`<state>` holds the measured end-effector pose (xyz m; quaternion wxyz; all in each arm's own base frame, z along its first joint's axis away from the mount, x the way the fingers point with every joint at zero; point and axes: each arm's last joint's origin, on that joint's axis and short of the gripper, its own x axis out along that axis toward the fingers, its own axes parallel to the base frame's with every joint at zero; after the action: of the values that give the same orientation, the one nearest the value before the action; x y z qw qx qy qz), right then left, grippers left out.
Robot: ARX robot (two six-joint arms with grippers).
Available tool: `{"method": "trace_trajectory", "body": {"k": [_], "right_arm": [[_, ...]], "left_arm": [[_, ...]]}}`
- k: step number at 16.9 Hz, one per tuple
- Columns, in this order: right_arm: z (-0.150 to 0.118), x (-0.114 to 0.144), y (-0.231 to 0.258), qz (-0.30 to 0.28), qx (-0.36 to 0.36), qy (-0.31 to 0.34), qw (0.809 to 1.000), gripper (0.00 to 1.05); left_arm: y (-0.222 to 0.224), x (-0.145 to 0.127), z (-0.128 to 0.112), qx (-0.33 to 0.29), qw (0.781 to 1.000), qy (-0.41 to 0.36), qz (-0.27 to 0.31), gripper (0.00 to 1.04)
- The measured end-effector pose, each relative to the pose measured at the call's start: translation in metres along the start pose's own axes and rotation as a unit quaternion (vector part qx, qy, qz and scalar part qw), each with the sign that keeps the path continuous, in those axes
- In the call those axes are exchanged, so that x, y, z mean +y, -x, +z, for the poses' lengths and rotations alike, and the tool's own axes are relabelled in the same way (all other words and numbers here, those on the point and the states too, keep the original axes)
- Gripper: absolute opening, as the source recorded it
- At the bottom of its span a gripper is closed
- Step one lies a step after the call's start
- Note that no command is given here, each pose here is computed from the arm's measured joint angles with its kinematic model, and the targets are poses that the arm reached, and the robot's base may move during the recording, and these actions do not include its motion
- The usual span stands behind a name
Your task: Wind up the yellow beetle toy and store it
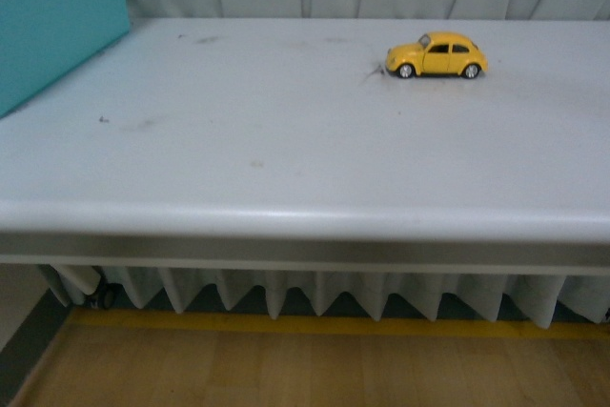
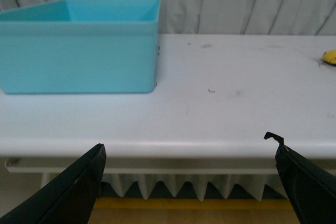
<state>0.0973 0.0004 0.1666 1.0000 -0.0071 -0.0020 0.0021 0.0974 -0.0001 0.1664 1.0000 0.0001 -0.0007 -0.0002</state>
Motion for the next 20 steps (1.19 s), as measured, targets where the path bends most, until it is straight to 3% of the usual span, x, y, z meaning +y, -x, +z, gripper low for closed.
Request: {"method": "trace_trajectory", "body": {"k": [20], "right_arm": [[-0.0001,0.0,0.0,0.0,0.0,-0.002,1.0,0.98]], "left_arm": [[0.0,0.0,0.0001,0.0,1.0,0.0,0.0,0.98]]}}
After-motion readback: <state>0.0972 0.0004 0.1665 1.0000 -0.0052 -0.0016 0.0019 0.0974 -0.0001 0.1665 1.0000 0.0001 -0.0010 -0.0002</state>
